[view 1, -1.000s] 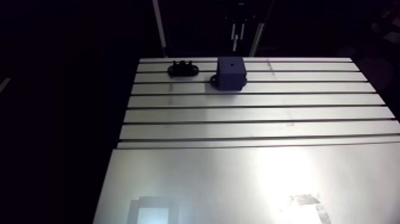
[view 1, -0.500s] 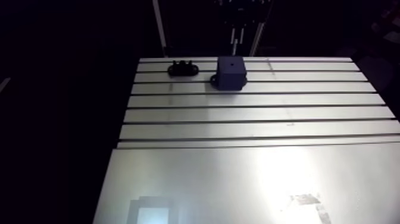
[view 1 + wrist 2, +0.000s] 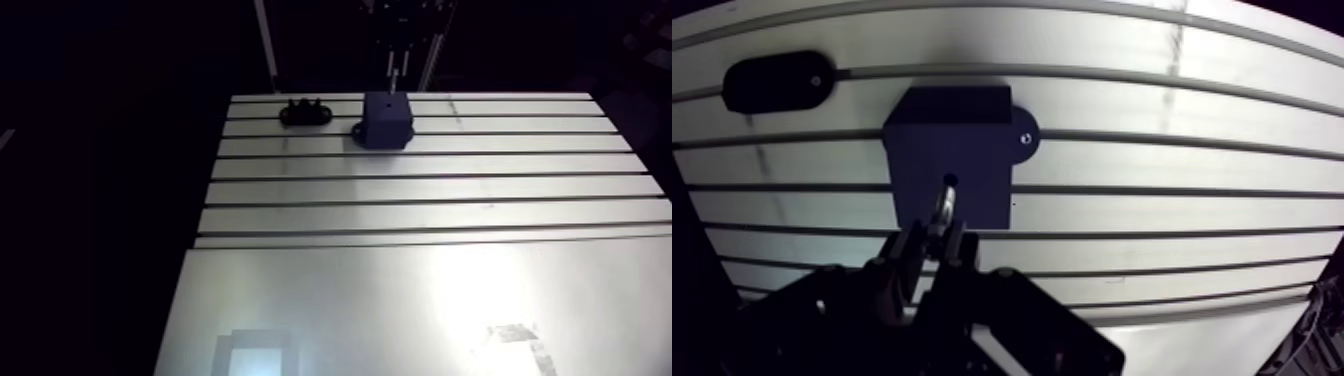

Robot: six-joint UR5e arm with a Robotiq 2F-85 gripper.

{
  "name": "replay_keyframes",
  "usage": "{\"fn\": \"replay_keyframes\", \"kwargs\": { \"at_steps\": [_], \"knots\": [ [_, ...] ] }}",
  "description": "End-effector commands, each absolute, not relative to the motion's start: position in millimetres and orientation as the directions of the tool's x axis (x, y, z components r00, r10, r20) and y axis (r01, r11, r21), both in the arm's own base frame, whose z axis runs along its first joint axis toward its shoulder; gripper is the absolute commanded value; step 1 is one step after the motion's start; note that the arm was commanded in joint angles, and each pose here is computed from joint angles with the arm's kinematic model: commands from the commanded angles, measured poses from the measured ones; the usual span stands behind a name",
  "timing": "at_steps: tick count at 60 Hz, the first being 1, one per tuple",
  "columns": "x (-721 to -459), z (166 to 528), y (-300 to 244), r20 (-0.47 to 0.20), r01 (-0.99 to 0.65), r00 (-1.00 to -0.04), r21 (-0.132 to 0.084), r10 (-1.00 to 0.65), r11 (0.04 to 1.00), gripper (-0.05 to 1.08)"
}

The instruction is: Pick up the M10 bolt and insert it into the hole until fully seated.

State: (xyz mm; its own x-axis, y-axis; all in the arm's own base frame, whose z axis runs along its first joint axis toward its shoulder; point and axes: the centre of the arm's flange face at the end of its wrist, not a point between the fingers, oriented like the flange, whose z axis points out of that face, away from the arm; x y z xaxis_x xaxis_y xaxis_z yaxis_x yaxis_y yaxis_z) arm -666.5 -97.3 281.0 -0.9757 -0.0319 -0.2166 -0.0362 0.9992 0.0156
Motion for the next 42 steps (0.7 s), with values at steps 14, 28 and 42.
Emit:
{"fn": "replay_keyframes", "kwargs": {
  "at_steps": [14,28,42],
  "knots": [
    [-668.8,277.2,-96.4,-0.209,-0.039,-0.977,0.013,-0.036,0.999,1.08],
    [-668.8,277.0,-96.5,-0.210,-0.039,-0.977,0.013,-0.036,0.999,1.08],
    [-667.0,272.8,-96.5,-0.218,-0.039,-0.975,0.012,-0.036,0.999,1.08]
  ]
}}
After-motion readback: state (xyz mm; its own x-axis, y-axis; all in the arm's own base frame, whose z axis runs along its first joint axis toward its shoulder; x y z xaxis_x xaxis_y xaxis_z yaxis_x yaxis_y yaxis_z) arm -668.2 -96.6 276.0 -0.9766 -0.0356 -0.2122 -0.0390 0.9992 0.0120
